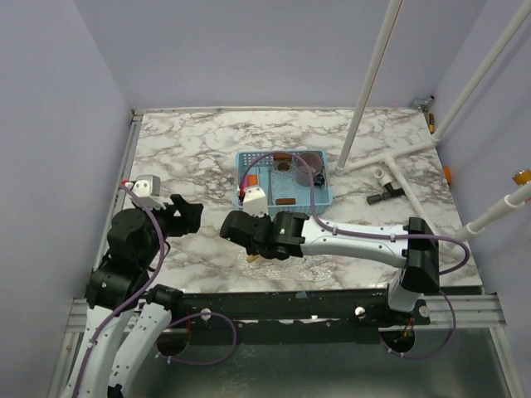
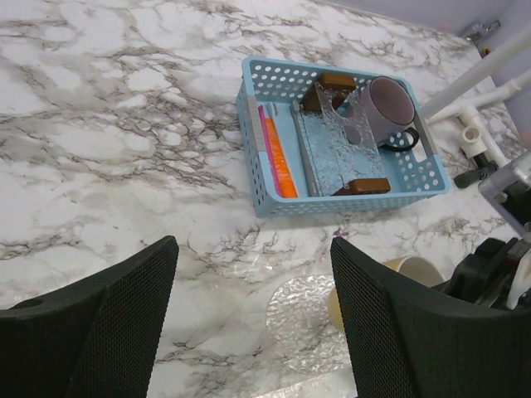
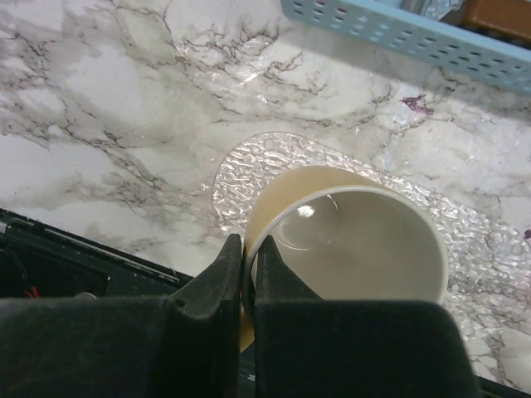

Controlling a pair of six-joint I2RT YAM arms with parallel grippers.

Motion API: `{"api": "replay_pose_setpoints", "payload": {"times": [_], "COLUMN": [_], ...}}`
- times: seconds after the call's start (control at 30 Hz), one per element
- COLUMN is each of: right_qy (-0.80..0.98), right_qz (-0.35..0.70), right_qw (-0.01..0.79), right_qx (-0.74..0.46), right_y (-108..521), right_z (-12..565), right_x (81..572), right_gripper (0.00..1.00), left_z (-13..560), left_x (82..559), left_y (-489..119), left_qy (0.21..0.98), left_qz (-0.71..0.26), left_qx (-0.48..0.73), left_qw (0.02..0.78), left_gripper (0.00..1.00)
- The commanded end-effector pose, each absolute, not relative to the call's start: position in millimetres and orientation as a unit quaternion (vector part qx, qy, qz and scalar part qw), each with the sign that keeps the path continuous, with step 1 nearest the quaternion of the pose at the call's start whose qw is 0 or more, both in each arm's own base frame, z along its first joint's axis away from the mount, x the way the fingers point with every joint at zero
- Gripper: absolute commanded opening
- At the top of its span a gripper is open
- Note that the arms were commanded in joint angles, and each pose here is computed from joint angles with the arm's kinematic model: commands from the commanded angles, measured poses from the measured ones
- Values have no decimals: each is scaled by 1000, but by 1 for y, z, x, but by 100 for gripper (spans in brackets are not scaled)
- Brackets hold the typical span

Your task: Prepare toiletry sets of a toothbrush and toothpaste on the tray

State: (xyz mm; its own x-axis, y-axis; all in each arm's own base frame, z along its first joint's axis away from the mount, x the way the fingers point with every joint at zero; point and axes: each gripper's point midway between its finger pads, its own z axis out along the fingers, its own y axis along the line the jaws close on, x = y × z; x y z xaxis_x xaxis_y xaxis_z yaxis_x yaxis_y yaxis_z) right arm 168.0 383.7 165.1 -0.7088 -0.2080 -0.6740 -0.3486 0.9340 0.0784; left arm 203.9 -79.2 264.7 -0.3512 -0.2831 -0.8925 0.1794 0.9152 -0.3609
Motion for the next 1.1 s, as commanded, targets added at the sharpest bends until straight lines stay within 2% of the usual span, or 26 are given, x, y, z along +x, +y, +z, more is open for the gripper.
{"api": "replay_pose_setpoints", "payload": {"times": [0.0,0.27,0.67,0.77,0.83,1.07], "right_qy": [914,919,924,924,924,926], "right_qz": [109,108,94,85,80,67], "right_qw": [378,369,362,364,365,363], "right_qx": [-101,-91,-83,-82,-80,-80], "right_y": [393,408,422,421,421,422], "right_z": [160,135,119,117,116,109], "right_x": [173,165,159,161,162,163], "right_gripper": [1,0,1,1,1,1], "left_z": [269,281,282,282,282,284], "left_x": [199,191,189,189,188,187], "left_y": [-65,-56,-57,-58,-58,-57], "left_qy": [786,761,760,760,759,757], "left_qz": [-183,-182,-188,-189,-190,-190], "left_qx": [-61,-76,-73,-73,-73,-74], "left_qw": [587,618,618,618,618,621], "left_gripper": [75,79,83,87,99,99]}}
